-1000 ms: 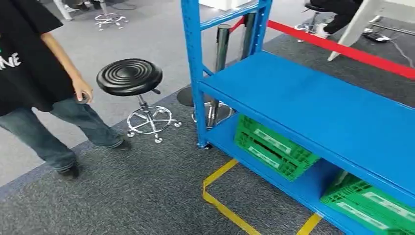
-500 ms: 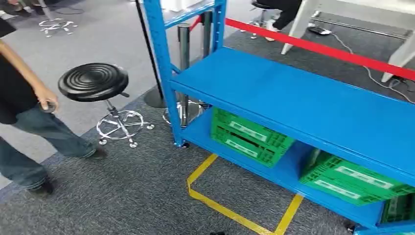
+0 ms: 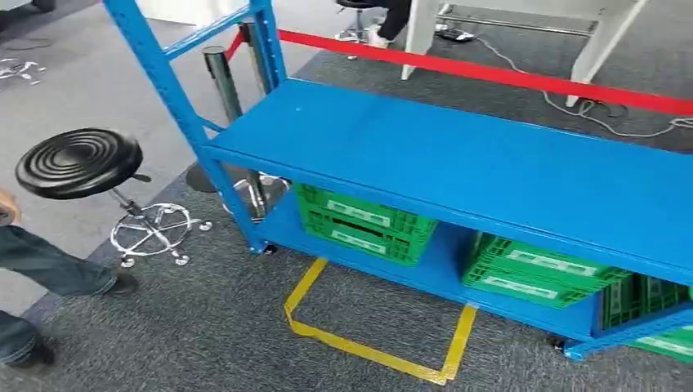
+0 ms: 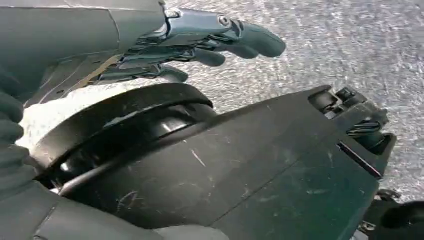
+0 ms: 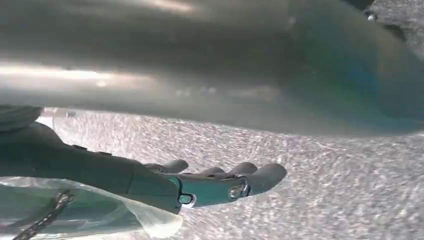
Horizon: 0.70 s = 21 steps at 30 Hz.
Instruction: Take the parts from the cabinet and place them on the table.
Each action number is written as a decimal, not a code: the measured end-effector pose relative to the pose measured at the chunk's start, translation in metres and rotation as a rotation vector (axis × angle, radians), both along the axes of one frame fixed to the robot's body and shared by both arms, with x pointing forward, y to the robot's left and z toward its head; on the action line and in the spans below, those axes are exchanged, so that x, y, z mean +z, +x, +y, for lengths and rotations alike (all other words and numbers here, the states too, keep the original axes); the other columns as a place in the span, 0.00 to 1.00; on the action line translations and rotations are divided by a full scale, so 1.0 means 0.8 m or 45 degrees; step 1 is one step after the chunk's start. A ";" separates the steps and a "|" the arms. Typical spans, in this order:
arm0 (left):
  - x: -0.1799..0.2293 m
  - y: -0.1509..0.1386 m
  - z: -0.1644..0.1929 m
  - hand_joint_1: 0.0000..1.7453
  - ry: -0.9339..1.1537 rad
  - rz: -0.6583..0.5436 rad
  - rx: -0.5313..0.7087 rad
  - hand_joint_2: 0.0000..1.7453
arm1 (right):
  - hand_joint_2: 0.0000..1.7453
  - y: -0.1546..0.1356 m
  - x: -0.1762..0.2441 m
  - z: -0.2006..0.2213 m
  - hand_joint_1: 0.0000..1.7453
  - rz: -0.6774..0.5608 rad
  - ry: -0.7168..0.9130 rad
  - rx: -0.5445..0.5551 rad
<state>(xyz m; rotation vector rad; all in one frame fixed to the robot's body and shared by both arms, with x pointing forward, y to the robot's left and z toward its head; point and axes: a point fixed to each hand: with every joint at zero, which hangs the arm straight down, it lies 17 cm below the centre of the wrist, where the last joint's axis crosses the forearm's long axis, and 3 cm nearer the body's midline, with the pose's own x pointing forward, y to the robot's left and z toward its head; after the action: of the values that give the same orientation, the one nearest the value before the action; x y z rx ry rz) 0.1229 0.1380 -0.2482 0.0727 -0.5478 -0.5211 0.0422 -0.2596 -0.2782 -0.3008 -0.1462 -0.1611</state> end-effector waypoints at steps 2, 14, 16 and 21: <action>0.000 0.000 0.000 0.00 0.001 0.001 -0.001 0.00 | 0.00 0.001 0.000 0.000 0.00 0.000 0.002 0.001; -0.002 -0.007 0.001 0.00 0.003 0.018 0.011 0.00 | 0.00 -0.003 -0.001 0.002 0.00 0.013 0.012 0.010; -0.002 -0.007 0.001 0.00 0.003 0.018 0.012 0.00 | 0.00 -0.006 -0.001 0.002 0.00 0.017 0.011 0.010; -0.002 -0.007 0.002 0.00 0.004 0.020 0.019 0.00 | 0.00 0.000 0.000 0.001 0.00 0.008 0.009 0.013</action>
<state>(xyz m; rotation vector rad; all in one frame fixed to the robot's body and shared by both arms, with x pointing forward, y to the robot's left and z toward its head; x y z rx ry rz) 0.1170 0.1397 -0.2500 0.0753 -0.5311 -0.5078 0.0421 -0.2587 -0.2786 -0.2938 -0.1407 -0.1505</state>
